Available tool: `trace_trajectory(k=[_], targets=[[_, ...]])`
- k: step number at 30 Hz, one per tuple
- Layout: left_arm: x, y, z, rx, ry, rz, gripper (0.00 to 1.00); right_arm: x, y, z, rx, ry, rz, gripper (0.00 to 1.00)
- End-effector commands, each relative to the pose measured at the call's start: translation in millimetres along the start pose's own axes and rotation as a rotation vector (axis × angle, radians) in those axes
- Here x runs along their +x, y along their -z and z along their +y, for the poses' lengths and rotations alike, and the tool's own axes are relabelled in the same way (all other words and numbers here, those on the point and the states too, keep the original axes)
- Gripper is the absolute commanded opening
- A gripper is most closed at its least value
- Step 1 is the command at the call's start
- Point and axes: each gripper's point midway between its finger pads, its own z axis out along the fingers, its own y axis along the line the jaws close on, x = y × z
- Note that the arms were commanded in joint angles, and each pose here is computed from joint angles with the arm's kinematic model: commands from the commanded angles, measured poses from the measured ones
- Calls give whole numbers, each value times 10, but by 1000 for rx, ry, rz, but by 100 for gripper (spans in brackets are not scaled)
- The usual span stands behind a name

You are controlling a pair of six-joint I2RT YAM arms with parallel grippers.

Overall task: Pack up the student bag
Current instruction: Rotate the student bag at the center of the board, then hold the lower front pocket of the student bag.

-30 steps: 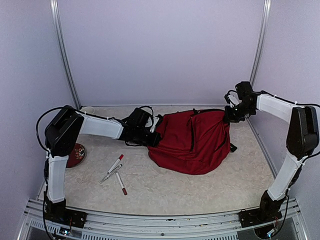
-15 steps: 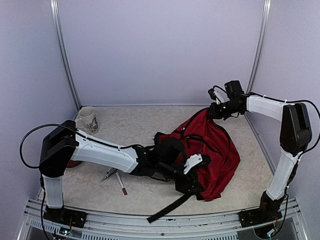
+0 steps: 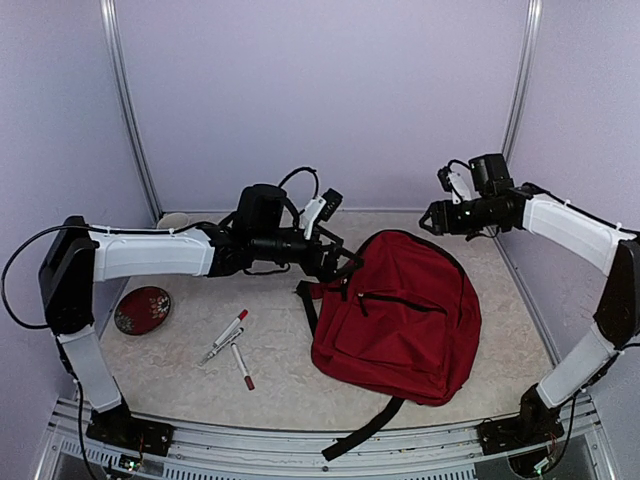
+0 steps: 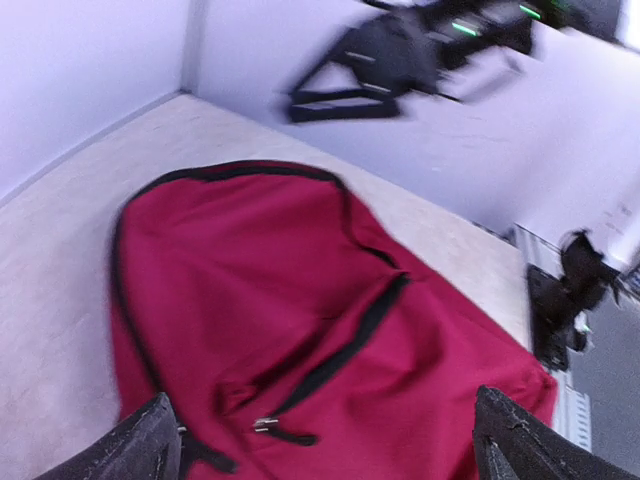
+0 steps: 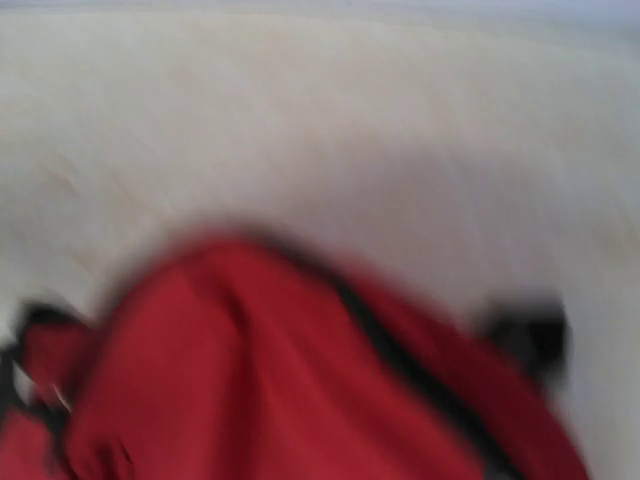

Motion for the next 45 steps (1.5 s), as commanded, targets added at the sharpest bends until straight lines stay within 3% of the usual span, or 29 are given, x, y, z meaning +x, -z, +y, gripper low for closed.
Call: trace_trajectory(k=[1,4,8,10,12,15,17,19,23,26,29,31,34,38,42,45], targets=[[555,-62,1050,-239,254,94,99,1235,218,-477,240,-174,266,67],[807,-245,1374,-217,355,129,99,1703,306,-536,268,-237,313,73],[844,-632,1455,-172,349,150,99,1950,260,-686,272,-267,308,76],[858,-768,1546,-182,355,155,99,1994,116,-847,283,-277,315,72],[883,-812,1635,-197,372,145,99,1950,-82,-945,250,-295,319,61],[948,-779,1671,-189,391,137,94,1698,-423,-1010,203,-271,308,50],[975,-748,1594,-135,407,128,82,1396,-631,-1024,168,-248,269,47],[1004,-729,1426,-49,417,125,62,1163,-788,-1048,150,-231,244,45],[968,-647,1017,115,443,114,35,800,-940,-1071,137,-187,217,45],[962,-499,875,136,480,75,0,576,-809,-1099,178,-153,196,47],[914,-314,777,120,532,19,0,289,-426,-995,200,-123,117,52],[900,-226,747,94,550,-17,0,165,-132,-863,204,-115,52,61],[869,-151,697,66,547,-51,0,249,200,-596,207,-105,-6,65],[877,-177,648,53,514,-36,0,571,343,435,-35,-12,-46,55],[880,-186,632,53,507,-30,0,1163,323,1453,-307,76,40,48],[864,-180,610,52,495,-27,0,1482,222,1696,-352,81,102,47]])
